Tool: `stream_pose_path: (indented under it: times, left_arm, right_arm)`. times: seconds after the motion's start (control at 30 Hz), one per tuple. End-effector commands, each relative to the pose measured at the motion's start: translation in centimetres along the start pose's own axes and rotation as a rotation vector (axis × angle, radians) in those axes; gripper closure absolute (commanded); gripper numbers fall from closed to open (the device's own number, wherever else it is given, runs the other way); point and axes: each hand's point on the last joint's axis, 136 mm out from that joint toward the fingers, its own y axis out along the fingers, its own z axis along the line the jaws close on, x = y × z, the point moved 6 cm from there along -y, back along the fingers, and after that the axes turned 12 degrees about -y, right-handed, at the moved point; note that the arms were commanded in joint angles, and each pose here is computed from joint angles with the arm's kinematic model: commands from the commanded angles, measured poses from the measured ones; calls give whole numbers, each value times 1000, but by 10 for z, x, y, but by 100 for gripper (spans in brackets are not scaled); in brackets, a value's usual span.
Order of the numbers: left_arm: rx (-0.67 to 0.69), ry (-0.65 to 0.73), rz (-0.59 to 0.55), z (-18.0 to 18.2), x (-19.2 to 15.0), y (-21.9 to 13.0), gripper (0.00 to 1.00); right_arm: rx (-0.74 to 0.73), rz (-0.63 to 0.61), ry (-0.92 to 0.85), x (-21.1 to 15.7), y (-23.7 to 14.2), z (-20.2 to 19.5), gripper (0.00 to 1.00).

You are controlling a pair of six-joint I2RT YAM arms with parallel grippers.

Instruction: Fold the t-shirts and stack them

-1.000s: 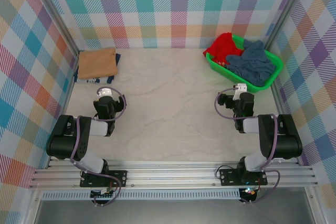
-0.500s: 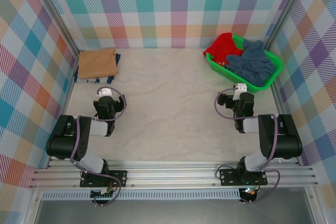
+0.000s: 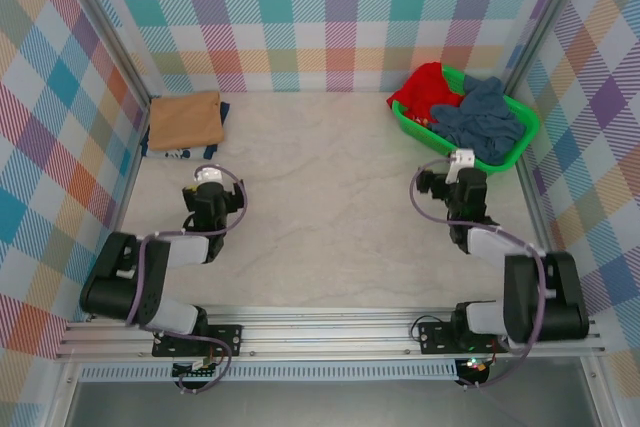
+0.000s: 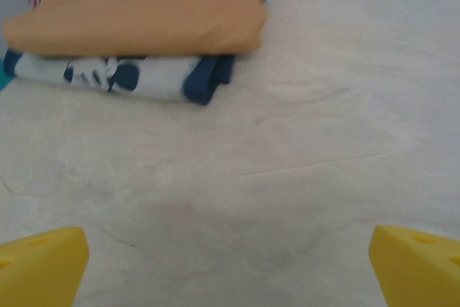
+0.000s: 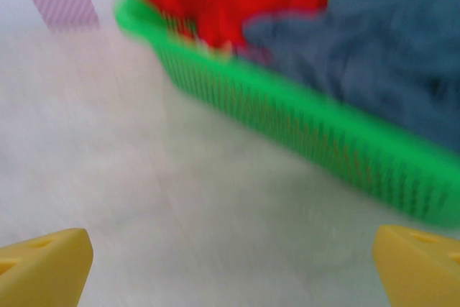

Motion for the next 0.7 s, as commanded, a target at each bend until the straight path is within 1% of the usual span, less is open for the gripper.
stream_pose_path:
  times: [0.0,0.03,0.07,0.1,0.13,0.17,0.2,0.23,0.27,0.3,0.33,0.4,0.47,0.53,0.6,0.67]
  left_arm:
    - [9,-50,-197,-20,77,-32,0]
    - [-8,-104,-252,-25,98,-39,0]
    - [3,-226,-295,-25,116,-43,0]
    - [68,-391,-289,-18,131,-45,0]
    - [123,-588,-201,-12,143,-47,0]
    - [119,-693,-88,-7,147,-44,0]
    - [33,-782,0,-9,154,-35,0]
    - [-71,-844,62,-19,163,-29,0]
    - [-109,-849,99,-27,170,-29,0]
    - [-147,-833,133,-35,176,-31,0]
    - [-205,-814,153,-44,180,-35,0]
    - [-265,-797,161,-52,181,-45,0]
    - [-307,-797,172,-52,179,-57,0]
    - [-359,-766,215,-56,182,-70,0]
    - [-471,-702,255,-71,193,-85,0]
    - [-589,-645,258,-90,209,-103,0]
  right_arm:
    - [-166,33,240,83,-30,-27,0]
    - [-175,109,339,100,-36,-31,0]
    - [-204,170,372,107,-37,-35,0]
    - [-300,205,489,110,-38,-45,0]
    - [-265,198,518,120,-30,-50,0]
    - [-197,179,506,130,-21,-53,0]
    - [-197,186,505,138,-11,-58,4]
    - [-232,216,518,142,-2,-67,6]
    - [-260,265,538,140,9,-76,8]
    - [-255,305,575,140,22,-87,11]
    - [-232,354,620,135,39,-96,16]
    - [-203,427,681,124,67,-108,22]
    - [-186,469,693,114,90,-114,21]
    - [-184,528,697,100,111,-117,21]
    - [-196,581,703,87,126,-120,21]
    - [-172,597,728,72,142,-124,20]
